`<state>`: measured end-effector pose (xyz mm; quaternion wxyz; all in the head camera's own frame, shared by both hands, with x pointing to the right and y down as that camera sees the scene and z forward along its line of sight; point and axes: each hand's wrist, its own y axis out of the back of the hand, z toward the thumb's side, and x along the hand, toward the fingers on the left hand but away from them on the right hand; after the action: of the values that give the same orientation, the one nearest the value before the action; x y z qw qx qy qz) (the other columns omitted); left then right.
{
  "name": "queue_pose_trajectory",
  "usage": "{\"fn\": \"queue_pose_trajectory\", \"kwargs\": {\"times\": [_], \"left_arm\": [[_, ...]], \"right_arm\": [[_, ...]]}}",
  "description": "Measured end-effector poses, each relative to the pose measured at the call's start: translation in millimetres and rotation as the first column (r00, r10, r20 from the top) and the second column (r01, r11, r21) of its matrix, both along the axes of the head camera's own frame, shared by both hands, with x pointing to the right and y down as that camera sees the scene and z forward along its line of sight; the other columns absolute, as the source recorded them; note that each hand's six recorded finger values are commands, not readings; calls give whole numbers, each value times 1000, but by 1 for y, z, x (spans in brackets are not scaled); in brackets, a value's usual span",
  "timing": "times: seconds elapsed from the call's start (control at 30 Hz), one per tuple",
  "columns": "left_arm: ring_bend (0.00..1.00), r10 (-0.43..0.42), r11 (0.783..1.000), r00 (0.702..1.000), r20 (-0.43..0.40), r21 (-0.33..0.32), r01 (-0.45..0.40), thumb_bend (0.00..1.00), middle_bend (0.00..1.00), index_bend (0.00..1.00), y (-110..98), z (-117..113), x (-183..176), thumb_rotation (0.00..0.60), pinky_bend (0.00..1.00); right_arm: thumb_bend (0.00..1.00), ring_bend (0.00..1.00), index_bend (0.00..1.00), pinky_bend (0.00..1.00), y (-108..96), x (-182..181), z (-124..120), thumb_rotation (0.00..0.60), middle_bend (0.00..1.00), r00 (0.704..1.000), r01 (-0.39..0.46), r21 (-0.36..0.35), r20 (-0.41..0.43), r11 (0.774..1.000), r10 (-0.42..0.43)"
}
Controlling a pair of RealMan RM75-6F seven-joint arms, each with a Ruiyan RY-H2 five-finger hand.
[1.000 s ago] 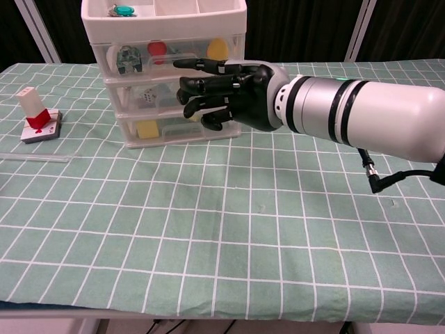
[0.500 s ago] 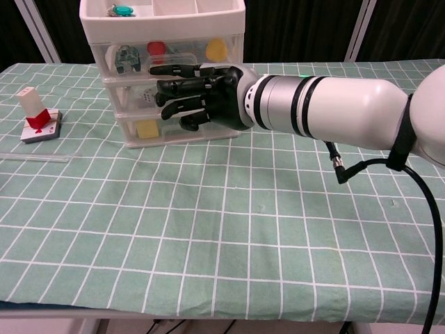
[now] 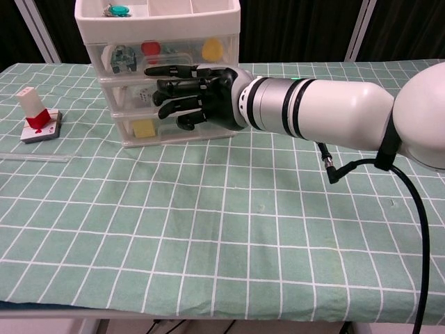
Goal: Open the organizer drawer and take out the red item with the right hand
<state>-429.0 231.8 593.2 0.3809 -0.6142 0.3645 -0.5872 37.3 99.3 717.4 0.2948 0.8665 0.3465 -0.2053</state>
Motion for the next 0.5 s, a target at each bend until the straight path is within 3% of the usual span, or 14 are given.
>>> {"fn": "queue_pose_trajectory", "kwargs": {"times": [0.37,0.43,0.5], "left_arm": [[167,4,1000,1000,-7,-6,-4,0,174,269,-1,3,3,600,212],[167,4,1000,1000,-8,-5,-4,0,174,269,0,3,3,600,212],[166,1,1000,1000,-8,-6,-1,0,174,269,0,3,2,600,212]], "right_arm": [[545,573,334,806,21,10,-10,600,611,999,34,21,13,999,-35],[545,573,299,806,25,12,-13,600,603,999,42,26,16,999,-42],[541,570,188,806,29,15,-16,600,584,998,53,35,18,998,-54]]}}
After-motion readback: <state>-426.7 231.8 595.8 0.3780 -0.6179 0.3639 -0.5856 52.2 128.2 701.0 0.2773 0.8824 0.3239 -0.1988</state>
